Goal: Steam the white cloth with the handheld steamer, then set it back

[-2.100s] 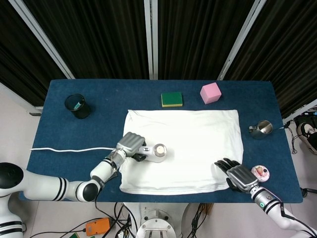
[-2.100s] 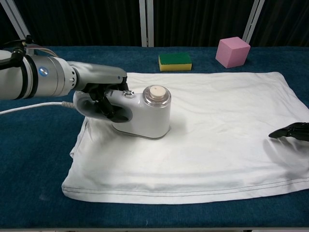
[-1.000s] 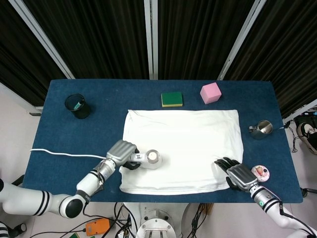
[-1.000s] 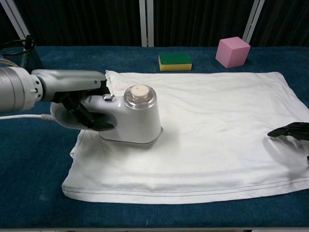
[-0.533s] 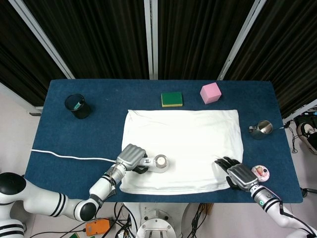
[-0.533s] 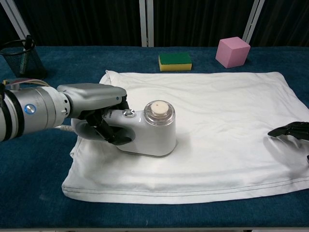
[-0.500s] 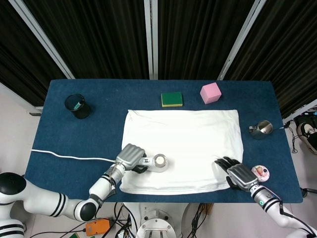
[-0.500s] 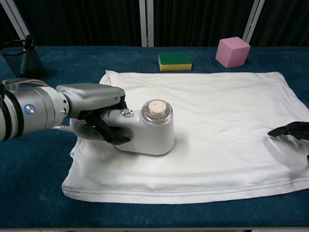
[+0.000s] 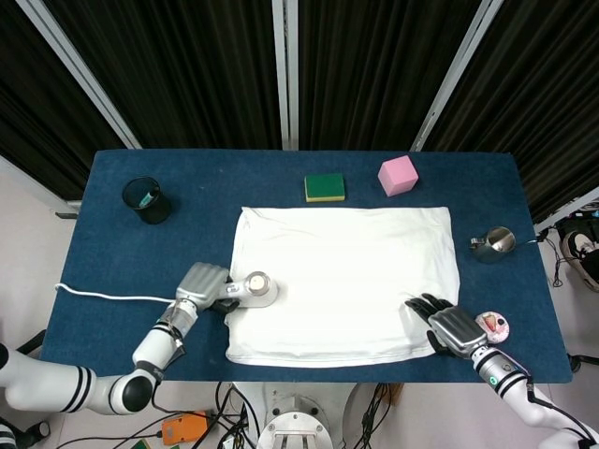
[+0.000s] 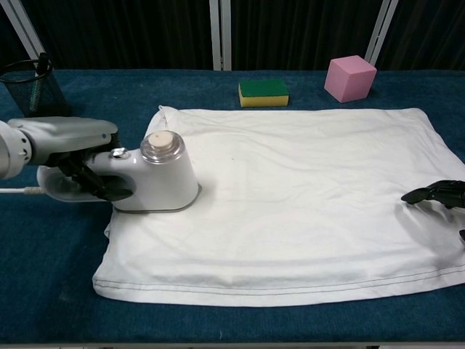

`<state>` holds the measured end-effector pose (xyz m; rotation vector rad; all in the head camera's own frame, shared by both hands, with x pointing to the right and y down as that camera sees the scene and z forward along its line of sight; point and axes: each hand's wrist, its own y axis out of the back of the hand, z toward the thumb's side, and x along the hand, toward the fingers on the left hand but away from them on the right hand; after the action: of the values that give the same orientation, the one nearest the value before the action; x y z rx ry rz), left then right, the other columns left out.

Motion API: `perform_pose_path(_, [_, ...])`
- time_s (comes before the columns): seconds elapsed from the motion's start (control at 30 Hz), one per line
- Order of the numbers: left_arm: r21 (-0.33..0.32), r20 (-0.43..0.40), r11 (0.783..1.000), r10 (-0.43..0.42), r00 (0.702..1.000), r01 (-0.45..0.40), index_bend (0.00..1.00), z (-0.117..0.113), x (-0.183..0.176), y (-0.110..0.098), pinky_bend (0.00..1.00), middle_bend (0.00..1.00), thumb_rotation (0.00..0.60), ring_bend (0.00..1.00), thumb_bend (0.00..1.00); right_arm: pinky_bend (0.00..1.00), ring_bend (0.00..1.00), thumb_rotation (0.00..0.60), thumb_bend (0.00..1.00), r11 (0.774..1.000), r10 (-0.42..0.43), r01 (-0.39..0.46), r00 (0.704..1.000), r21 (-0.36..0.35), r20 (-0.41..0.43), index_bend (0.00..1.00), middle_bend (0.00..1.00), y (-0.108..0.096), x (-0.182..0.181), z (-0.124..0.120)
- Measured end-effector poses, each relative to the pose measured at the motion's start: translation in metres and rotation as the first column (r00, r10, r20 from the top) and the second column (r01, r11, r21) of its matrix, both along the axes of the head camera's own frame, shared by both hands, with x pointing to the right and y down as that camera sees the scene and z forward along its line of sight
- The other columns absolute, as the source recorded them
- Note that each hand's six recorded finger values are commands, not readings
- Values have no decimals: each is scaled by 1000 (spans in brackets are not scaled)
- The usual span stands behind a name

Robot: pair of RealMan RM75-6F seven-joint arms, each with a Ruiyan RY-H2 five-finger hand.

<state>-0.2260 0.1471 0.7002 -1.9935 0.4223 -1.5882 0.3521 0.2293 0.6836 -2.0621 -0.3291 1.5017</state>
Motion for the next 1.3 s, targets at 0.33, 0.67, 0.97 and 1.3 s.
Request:
perform_pose_path(0.33, [21,-90,998,-60,994,62,820,-22,-3,-9,655,877,447,742,508,214,94,600,859,1000,-4,4,1000,0,2,78,147,0,-2,0])
perform_pose_path(0.67, [39,-152,995,101,983,-97,820,-22,64,4,654,877,445,741,508,213,94,600,859,1000,9,-9,1000,-2,-4,78,147,1,2,0])
perform_pose_path(0.97, [19,-79,988,152,985,-151,820,-8,80,12,655,877,447,741,508,214,94,600,858,1000,13,-13,1000,-4,-2,78,147,-1,2,2])
perform_pose_path(1.3, [28,11,997,70,997,-71,820,0,38,-1,655,877,446,741,510,213,94,600,858,1000,10,-10,1000,3,0,78,147,-5,1,4])
